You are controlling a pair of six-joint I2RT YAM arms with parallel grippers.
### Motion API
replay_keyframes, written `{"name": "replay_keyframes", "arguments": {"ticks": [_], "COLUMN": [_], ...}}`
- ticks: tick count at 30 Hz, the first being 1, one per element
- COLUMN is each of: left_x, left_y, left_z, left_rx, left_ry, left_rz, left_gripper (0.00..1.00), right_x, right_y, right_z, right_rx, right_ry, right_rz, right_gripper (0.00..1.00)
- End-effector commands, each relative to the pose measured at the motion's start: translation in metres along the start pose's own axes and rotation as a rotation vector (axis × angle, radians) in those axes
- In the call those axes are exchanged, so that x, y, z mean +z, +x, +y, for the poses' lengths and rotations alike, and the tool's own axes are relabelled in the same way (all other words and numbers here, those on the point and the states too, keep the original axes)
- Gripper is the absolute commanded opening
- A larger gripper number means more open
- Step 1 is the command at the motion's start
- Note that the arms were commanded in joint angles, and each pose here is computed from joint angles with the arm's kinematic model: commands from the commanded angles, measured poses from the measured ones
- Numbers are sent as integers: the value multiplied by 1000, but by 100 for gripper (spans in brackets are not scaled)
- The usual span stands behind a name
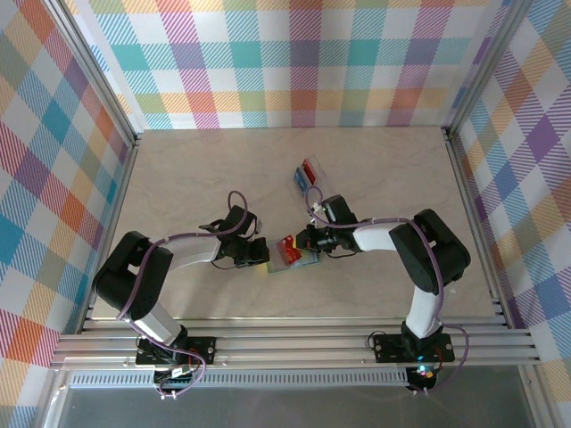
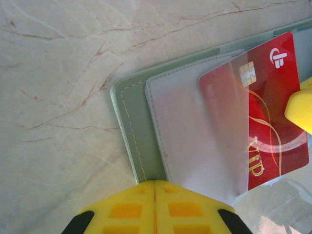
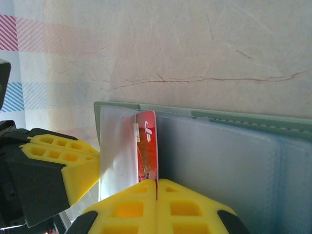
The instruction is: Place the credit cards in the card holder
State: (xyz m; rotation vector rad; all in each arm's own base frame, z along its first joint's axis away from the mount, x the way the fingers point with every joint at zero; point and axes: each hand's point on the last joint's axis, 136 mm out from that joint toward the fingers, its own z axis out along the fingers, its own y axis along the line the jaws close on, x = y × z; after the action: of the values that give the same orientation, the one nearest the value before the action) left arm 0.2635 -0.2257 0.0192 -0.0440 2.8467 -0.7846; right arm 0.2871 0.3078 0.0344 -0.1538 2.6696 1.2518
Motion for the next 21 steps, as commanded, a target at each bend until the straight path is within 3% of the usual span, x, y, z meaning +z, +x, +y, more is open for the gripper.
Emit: {"name": "replay_keyframes", "arguments": {"ticks": [1,21], "left_x": [10,12], "left_y": [9,10], "left_z": [20,18], "left_rx": [3,13], "left_ry": [-96,-97], "left_rz": [33,36], "left_gripper": [8,8], "right_x": [8,30], "right_y": [7,30], "right_z": [3,16], "right_rx": [5,-45], "right_ry": [-1,46], "right_rz": [13,20], "right_gripper": [0,1]}}
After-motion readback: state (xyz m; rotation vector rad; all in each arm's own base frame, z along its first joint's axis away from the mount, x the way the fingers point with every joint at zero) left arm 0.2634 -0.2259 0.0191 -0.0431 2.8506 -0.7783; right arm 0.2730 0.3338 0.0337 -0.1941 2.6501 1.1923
